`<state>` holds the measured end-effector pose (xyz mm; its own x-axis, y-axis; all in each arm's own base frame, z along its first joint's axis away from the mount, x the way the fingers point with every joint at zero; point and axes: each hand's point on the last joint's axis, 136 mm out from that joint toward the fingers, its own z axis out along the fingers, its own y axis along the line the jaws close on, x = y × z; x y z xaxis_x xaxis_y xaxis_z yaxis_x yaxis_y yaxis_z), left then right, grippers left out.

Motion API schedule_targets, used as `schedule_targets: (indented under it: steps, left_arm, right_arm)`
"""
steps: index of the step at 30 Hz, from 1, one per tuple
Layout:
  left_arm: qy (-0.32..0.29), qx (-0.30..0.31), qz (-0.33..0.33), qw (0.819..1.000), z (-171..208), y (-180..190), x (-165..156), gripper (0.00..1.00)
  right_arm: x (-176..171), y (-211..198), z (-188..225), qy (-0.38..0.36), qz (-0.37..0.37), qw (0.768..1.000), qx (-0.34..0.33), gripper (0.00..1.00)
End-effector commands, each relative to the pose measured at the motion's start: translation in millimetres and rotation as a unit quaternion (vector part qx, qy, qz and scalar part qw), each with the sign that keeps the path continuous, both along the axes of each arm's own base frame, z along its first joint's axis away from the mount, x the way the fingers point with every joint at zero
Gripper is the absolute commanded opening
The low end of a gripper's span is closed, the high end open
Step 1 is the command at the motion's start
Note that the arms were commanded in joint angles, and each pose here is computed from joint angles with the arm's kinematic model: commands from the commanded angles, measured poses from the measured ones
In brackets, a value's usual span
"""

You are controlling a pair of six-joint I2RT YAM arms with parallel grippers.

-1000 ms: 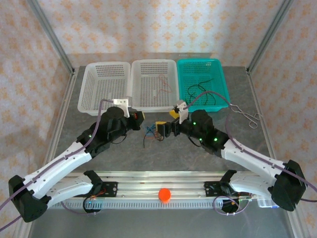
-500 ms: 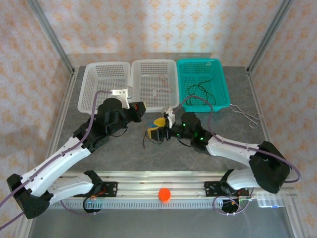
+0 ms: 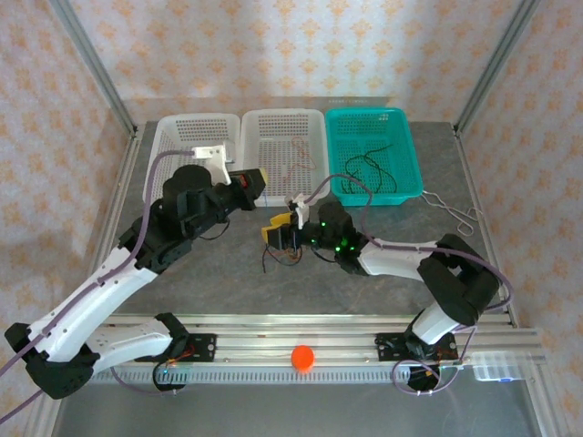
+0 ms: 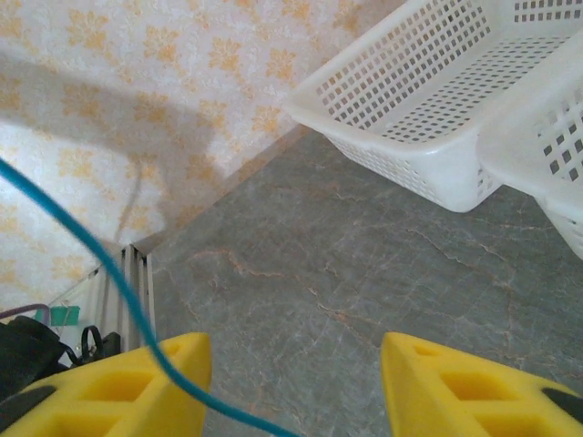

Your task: Untangle the cables

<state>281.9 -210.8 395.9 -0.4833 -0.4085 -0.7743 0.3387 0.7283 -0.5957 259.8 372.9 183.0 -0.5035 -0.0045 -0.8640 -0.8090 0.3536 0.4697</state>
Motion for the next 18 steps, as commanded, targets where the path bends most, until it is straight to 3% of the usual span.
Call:
schedule_targets:
  steps: [1, 4, 18]
  left_arm:
    - [-0.017, 0.006, -0.012, 1.000, 24, -1, -5, 0.00]
    - [-0.029, -0.003, -0.021, 0.999, 43, -3, -8, 0.00]
    - [-0.092, -0.042, -0.028, 0.995, 115, 5, -21, 0.00]
  right_arm:
    - [7, 6, 20, -0.021, -0.009, 0.999, 0.035, 0.49]
    - [8, 8, 16, -0.015, -0.010, 0.999, 0.038, 0.44]
    - [16, 14, -17, 0.023, -0.018, 0.999, 0.025, 0.43]
